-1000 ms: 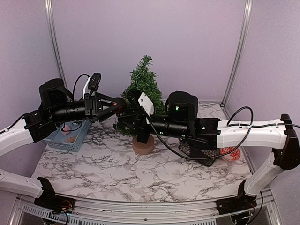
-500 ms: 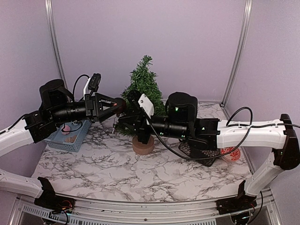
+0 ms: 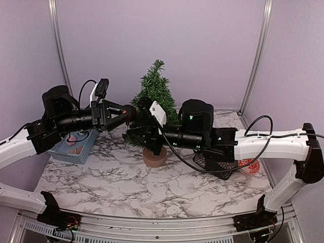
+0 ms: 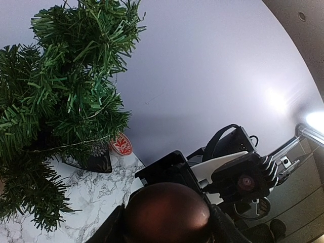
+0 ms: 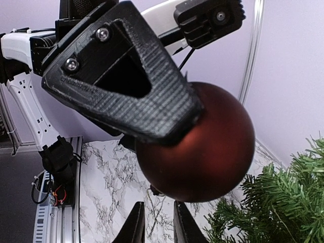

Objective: Decorate the small christmas tree

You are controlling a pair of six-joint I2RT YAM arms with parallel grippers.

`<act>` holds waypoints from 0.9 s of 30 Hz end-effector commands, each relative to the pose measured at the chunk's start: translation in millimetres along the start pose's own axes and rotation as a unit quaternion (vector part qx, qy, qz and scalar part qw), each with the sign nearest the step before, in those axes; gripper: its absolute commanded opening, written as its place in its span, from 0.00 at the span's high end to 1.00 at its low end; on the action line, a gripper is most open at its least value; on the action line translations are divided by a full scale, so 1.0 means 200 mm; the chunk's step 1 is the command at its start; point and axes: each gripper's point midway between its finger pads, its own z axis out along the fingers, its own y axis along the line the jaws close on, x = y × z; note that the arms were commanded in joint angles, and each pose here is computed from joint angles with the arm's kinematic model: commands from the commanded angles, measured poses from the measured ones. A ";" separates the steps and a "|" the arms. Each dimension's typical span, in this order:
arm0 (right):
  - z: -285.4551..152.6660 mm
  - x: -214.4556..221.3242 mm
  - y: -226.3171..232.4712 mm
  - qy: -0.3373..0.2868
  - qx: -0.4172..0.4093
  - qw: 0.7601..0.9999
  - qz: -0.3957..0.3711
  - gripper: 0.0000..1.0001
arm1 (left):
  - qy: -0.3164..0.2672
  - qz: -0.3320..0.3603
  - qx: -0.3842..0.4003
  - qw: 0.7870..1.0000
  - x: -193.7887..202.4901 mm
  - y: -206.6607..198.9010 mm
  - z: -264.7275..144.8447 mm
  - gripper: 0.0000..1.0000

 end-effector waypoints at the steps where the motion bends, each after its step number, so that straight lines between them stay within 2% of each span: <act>1: -0.01 -0.08 -0.03 -0.026 0.006 1.000 0.004 0.81 | -0.003 0.016 0.023 1.000 -0.01 -0.05 0.00 0.60; 14: 0.02 -0.11 -0.01 -0.036 -0.018 0.999 0.004 0.84 | 0.005 0.014 0.028 1.000 -0.01 -0.04 0.03 0.60; 19: 0.02 -0.09 0.00 -0.032 -0.026 0.999 0.008 0.91 | 0.002 0.015 0.026 1.000 -0.01 -0.04 0.03 0.60; 22: 0.01 -0.09 0.00 -0.032 -0.025 0.999 0.008 1.00 | 0.000 0.016 0.024 1.000 -0.01 -0.04 0.02 0.60; 27: -0.02 -0.06 -0.02 -0.022 -0.013 1.000 0.012 1.00 | -0.015 0.018 0.008 1.000 -0.01 0.00 -0.01 0.61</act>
